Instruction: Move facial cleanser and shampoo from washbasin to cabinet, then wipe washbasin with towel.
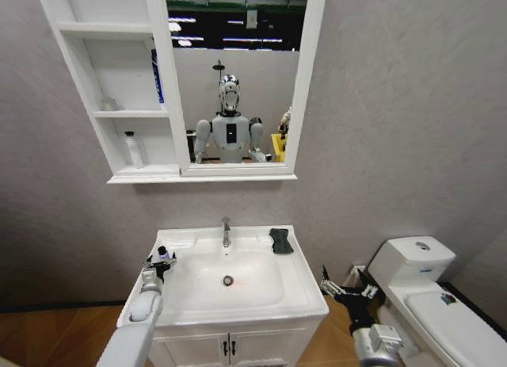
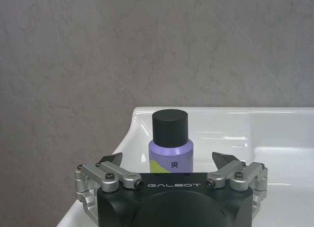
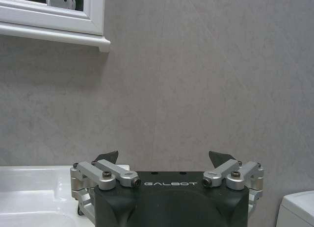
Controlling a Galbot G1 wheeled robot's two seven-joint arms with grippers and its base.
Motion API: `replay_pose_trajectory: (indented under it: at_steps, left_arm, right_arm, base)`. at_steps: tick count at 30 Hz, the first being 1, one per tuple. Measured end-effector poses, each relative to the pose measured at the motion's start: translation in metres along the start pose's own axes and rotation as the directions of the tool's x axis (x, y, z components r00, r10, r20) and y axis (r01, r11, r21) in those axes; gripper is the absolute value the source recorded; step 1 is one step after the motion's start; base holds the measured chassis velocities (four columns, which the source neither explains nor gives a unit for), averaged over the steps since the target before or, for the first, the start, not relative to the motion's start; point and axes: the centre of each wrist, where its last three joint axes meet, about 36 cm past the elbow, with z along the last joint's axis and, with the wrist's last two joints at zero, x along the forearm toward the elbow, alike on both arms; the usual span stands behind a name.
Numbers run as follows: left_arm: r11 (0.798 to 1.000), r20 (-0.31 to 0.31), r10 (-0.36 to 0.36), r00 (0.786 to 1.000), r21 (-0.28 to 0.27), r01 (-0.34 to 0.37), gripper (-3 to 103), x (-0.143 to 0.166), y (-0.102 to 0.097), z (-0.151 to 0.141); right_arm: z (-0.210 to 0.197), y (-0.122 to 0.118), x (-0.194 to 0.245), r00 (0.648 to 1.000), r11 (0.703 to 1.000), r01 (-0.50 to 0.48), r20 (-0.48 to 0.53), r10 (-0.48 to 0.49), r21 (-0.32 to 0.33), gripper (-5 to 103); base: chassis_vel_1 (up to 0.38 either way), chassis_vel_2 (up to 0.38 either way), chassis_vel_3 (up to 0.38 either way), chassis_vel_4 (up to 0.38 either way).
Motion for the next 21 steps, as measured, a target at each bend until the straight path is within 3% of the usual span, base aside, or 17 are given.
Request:
replay_pose_trajectory:
  at_steps: [6, 11, 14, 15, 17, 21]
  left_arm:
    - [1.0, 0.002, 0.0, 1.0, -0.013, 0.0, 102, -0.006, -0.001, 0.003]
    - [1.0, -0.001, -0.008, 1.0, -0.014, 0.008, 81, -0.01, -0.001, 0.003]
    - [1.0, -0.004, -0.01, 1.0, -0.012, 0.01, 76, -0.012, 0.0, 0.002]
    - [1.0, -0.01, -0.013, 1.0, -0.009, 0.012, 65, -0.014, 0.0, 0.002]
    - [1.0, -0.011, -0.013, 1.0, -0.008, 0.013, 65, -0.014, 0.0, 0.002]
    - [1.0, -0.015, -0.017, 1.0, -0.003, 0.017, 49, -0.015, 0.0, 0.002]
  right_arm:
    - [0.002, 0.0, 0.001, 1.0, 1.0, -0.004, -0.002, 0.004, 0.0, 100]
    - [0.002, -0.002, 0.001, 1.0, 1.0, -0.007, -0.003, 0.007, -0.001, 100]
    - [0.001, -0.001, 0.001, 1.0, 1.0, -0.008, -0.001, 0.008, -0.001, 100]
    - [0.001, -0.001, 0.001, 1.0, 1.0, -0.007, -0.001, 0.007, -0.002, 100]
    - [0.001, -0.001, 0.001, 1.0, 1.0, -0.007, -0.001, 0.007, -0.003, 100]
    - [0.001, 0.0, 0.001, 1.0, 1.0, -0.008, 0.001, 0.008, -0.004, 100]
  base:
    - [0.0, 0.0, 0.0, 0.0]
    - [0.0, 0.0, 0.0, 0.0]
    - [0.0, 0.0, 0.0, 0.0]
    - [0.0, 0.0, 0.0, 0.0]
    - [0.0, 0.0, 0.0, 0.0]
    - [0.0, 0.0, 0.0, 0.0]
